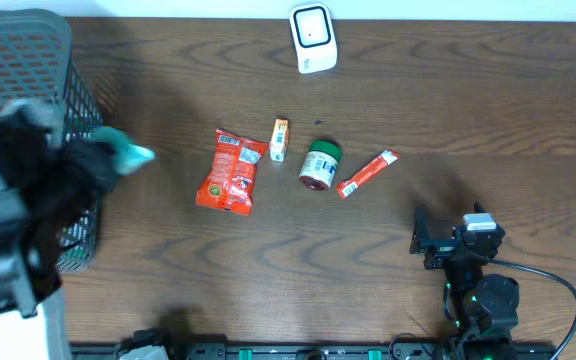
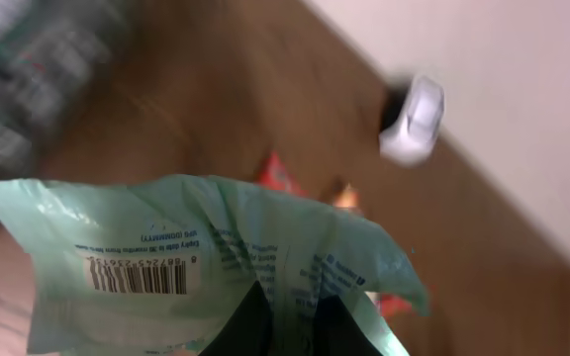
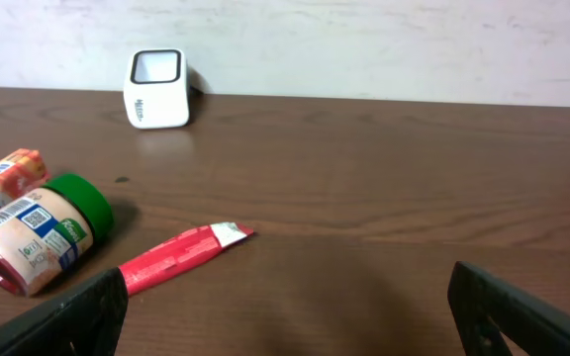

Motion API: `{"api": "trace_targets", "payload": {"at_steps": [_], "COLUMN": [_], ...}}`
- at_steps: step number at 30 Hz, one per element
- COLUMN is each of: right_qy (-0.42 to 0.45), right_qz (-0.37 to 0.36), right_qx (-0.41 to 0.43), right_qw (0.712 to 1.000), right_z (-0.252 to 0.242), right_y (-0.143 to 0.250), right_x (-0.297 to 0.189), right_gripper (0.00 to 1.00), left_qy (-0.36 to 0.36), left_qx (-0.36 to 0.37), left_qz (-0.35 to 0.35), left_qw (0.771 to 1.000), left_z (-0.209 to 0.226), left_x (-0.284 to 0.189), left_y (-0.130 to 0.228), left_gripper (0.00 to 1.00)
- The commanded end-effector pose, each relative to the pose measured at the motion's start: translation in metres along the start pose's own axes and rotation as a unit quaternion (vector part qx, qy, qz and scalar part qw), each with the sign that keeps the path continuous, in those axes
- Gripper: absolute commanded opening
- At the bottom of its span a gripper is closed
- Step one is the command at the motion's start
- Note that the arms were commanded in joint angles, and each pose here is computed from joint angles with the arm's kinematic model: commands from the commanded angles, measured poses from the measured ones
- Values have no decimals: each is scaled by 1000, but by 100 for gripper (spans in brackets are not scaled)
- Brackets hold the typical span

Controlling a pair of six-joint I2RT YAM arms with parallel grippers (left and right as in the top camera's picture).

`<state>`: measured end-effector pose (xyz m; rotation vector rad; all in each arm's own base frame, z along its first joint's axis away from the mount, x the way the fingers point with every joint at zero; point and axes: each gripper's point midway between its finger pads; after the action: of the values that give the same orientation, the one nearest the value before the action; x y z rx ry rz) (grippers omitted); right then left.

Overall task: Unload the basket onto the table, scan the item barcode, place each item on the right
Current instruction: 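Carry the pale green packet past the scanner and lower it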

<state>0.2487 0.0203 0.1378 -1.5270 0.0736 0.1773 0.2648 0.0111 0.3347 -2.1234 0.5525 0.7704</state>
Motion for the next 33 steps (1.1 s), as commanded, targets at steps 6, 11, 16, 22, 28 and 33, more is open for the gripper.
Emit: {"api": "trace_targets", "payload": {"at_steps": [6, 11, 16, 22, 28, 33], "right_qy": [7, 7, 7, 7, 7, 7], "right_qz": [1, 1, 1, 1, 1, 1], "right_qx": [7, 7, 7, 7, 7, 7], "right_qw": [1000, 1000, 1000, 1000, 1000, 1000], "right_z": [-3, -3, -3, -3, -3, -3], "right_y": [1, 1, 1, 1, 1, 1], "right_x": [0, 0, 0, 0, 0, 0], "right_gripper": [99, 99, 99, 99, 99, 99], "left_qy": [2, -19, -26, -78, -96, -73], "left_qx": [140, 218, 282, 328, 329, 367], "left_qz": [159, 239, 309, 367, 381, 378], "left_qw": [977, 946, 908, 867, 859, 847], "left_z": [-38, -52, -67, -55, -47, -51], "left_x": [60, 101, 141, 184, 202, 202], "left_y": [90, 151, 213, 267, 279, 273], "left_gripper": [11, 11, 12, 12, 29, 79]}}
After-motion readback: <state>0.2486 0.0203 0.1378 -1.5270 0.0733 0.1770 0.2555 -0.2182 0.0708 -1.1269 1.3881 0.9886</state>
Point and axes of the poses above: each gripper's point midway between its finger pads, its own x axis out along the fingers, its own z axis along the line the jaws close on, y = z × x, and after that the axes turned 2 degrees about x, right-handed
